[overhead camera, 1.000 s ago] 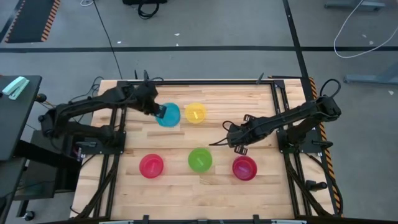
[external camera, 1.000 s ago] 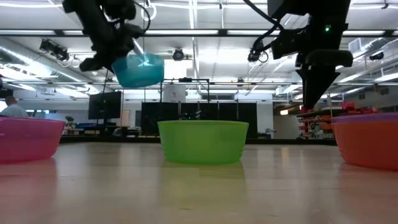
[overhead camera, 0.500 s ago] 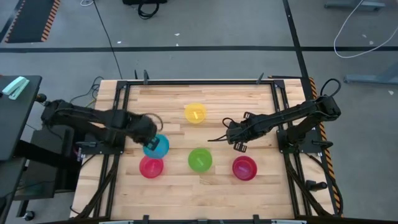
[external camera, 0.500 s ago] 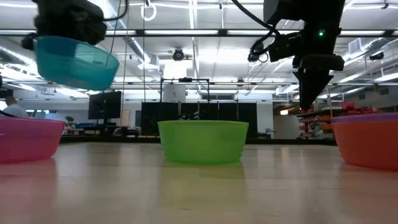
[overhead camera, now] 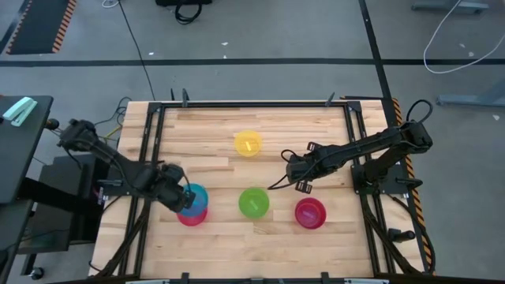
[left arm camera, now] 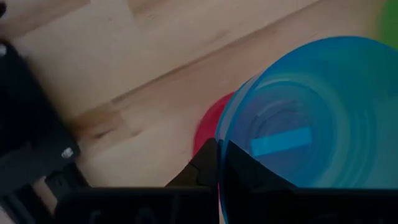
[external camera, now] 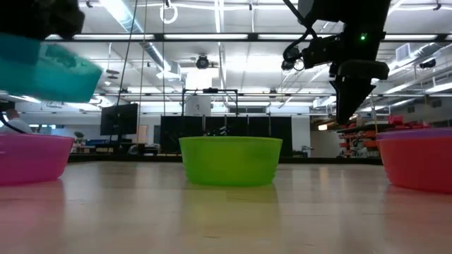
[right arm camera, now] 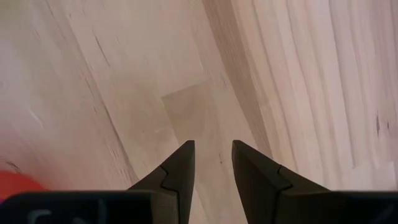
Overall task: Nest bowls inside each other
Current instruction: Stack the blue bowl on the red bowl
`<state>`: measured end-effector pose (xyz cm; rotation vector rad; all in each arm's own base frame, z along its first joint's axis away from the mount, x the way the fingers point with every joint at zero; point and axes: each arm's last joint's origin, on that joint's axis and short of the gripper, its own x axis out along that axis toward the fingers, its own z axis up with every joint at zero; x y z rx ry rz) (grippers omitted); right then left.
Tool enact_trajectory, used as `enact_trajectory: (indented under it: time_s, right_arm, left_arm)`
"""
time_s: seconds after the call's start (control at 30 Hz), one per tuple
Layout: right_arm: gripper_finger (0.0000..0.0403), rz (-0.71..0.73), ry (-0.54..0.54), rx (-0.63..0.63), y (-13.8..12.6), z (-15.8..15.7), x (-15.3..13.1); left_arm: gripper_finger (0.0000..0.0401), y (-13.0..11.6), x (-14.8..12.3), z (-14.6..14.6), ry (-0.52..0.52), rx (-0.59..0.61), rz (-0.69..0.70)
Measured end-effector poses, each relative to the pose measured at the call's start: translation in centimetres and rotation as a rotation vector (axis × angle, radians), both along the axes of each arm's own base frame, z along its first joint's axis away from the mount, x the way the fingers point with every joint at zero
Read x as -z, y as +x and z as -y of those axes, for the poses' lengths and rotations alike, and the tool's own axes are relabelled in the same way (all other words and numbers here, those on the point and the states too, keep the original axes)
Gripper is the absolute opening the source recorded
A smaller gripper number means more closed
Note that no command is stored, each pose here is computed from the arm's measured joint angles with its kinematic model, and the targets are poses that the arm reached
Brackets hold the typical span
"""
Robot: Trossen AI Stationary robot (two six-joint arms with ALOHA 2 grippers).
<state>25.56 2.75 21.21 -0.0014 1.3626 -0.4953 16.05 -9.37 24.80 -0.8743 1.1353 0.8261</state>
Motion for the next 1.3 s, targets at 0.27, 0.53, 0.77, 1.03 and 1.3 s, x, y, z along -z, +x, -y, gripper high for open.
enact_trajectory:
  time_s: [0.27, 0.53, 0.77, 1.03, 1.3]
  right_arm:
    - [0.0114, 0.015, 0.001, -0.017, 0.2, 0.0, 0.0]
    - [0.0114, 0.024, 0.002, -0.017, 0.3, -0.1, 0.0]
    - [0.0114, 0.028, 0.003, -0.017, 0.3, 0.0, 0.0]
    - [0.0114, 0.037, 0.003, -0.025, 0.4, -0.1, 0.0]
    - [0.0114, 0.038, 0.003, -0.025, 0.4, -0.1, 0.0]
  left_arm:
    - [0.0008, 0.1, 2.3, 1.7, -0.027, 0.009, -0.015]
    - [0.0009, -0.1, 4.8, 2.9, -0.049, -0.013, -0.01]
    - [0.0009, -1.1, 6.6, 2.7, -0.067, -0.07, -0.094]
    - [0.0023, -0.8, 6.7, 2.9, -0.082, -0.058, -0.056]
    - [0.0043, 0.3, 6.6, 2.6, -0.053, -0.025, 0.04]
